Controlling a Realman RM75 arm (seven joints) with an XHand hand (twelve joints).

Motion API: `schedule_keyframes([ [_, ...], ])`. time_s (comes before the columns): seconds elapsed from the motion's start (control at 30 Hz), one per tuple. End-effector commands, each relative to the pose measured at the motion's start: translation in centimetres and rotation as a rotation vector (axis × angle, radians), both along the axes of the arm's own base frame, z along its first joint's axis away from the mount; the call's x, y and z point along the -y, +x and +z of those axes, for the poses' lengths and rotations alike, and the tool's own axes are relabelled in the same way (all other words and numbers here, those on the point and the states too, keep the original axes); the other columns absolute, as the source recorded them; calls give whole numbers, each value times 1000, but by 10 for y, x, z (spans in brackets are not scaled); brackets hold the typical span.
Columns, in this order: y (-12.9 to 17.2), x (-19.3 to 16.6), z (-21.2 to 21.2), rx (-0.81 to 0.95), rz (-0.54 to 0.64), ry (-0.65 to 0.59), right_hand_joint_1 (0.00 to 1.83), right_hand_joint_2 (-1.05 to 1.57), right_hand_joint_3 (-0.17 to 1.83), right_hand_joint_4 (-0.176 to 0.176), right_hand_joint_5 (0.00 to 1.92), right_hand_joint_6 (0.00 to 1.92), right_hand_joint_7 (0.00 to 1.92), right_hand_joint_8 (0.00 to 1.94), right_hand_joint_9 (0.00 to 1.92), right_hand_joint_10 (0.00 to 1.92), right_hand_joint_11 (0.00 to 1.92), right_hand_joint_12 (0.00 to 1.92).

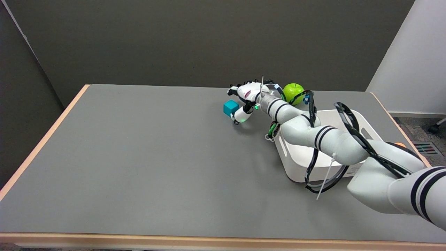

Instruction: Pick up the blue cube.

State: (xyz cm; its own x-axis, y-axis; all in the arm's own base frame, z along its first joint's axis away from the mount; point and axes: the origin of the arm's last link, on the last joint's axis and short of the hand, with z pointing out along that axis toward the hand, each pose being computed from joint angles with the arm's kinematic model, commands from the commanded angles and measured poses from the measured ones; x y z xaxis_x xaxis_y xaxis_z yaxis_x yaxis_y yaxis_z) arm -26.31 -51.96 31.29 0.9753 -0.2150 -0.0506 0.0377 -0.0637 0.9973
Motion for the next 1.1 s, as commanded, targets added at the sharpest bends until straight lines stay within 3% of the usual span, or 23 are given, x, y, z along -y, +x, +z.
schedule_keyframes([
  [0.03, -5, -2, -8, 8, 0, 12, 644, 688, 991, 76, 184, 445, 329, 402, 351, 811, 150, 1238],
  [0.87, -9, -4, -13, 14, -7, 21, 665, 723, 988, 98, 223, 515, 348, 418, 367, 823, 161, 1251],
  [1.1, -10, -4, -14, 10, -6, 25, 698, 787, 969, 120, 281, 847, 371, 419, 381, 823, 158, 1254],
])
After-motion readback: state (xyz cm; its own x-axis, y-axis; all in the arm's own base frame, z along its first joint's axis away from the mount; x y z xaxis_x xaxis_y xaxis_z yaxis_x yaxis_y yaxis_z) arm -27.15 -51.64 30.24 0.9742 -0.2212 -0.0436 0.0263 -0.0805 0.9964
